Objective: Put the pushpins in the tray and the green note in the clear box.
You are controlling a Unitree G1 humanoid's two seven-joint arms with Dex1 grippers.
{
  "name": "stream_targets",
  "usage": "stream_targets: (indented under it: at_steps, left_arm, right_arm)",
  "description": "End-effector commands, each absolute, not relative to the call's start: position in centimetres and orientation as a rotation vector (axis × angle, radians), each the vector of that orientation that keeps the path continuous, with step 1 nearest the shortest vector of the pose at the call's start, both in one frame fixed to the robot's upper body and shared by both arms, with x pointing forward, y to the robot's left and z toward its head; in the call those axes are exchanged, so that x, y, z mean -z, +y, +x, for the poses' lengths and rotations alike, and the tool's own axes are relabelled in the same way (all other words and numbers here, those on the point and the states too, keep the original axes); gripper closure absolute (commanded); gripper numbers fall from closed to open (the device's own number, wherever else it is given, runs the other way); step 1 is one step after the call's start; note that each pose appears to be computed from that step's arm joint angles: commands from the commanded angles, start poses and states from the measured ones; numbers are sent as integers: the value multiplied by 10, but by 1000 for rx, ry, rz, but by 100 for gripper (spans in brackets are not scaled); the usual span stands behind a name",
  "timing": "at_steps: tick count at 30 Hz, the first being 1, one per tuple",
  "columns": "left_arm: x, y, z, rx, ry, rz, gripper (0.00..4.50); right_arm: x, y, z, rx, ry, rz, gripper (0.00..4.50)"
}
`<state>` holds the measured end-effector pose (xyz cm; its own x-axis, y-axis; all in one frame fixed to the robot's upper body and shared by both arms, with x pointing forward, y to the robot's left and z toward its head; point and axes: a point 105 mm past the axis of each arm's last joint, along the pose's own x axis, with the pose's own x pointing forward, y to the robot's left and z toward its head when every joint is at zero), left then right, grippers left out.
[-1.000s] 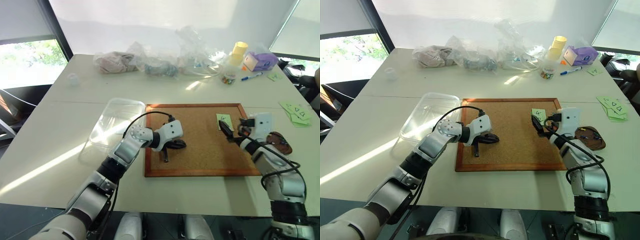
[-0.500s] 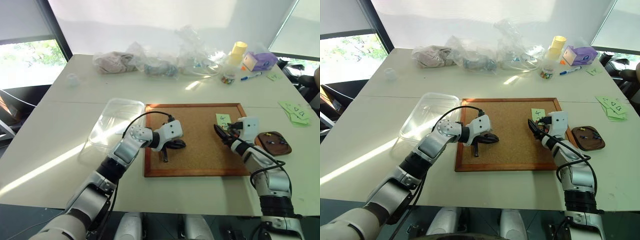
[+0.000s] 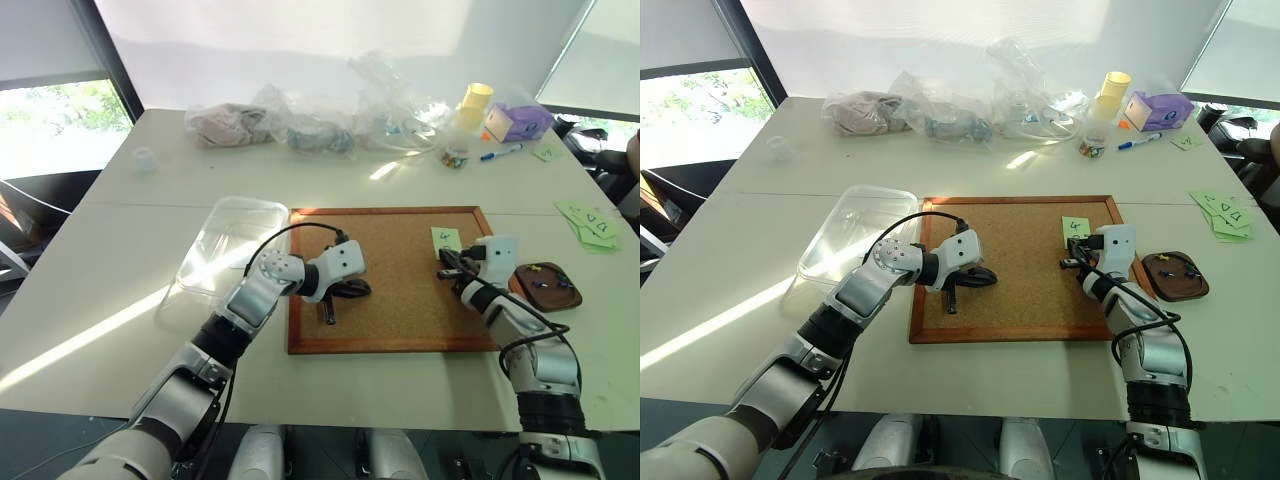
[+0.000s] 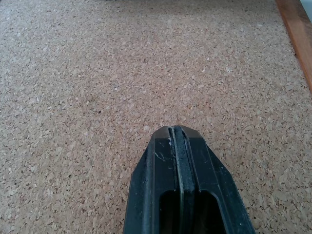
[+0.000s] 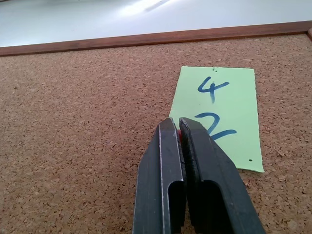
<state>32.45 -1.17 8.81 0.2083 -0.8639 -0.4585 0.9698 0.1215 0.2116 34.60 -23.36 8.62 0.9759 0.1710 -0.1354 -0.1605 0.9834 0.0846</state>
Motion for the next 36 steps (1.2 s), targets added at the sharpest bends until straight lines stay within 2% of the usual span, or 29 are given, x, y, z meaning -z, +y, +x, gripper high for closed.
stream_targets:
  at_steps: [1, 7, 14, 20, 23, 25, 30, 31, 36]
  left_arm:
    - [-69, -8, 321, 1361, 330, 536, 450]
    - [-65, -4, 320, 1361, 351, 528, 450]
    - [-65, -2, 318, 1363, 353, 524, 450]
    - [-128, -18, 325, 1386, 261, 128, 450]
    - [-170, -22, 323, 1458, 219, -87, 353]
    - [-189, -24, 323, 1484, 202, -185, 272]
    - [-222, -36, 339, 1467, 203, -357, 20]
    - [-224, -40, 345, 1441, 227, -395, 3]
    - [-230, -69, 363, 1372, 372, -587, 3]
  right_arm:
    - [-113, -242, 346, -137, 26, 29, 447]
    - [-141, -247, 343, -115, -98, 1, 447]
    - [-145, -247, 339, -113, -124, -2, 447]
    - [-156, -242, 331, -132, -154, -28, 447]
    - [-166, -238, 324, -154, -174, -58, 450]
    - [-173, -235, 319, -170, -187, -71, 450]
    - [-194, -225, 308, -204, -236, -114, 450]
    - [-198, -223, 305, -209, -245, -120, 450]
    - [-213, -207, 294, -247, -287, -153, 450]
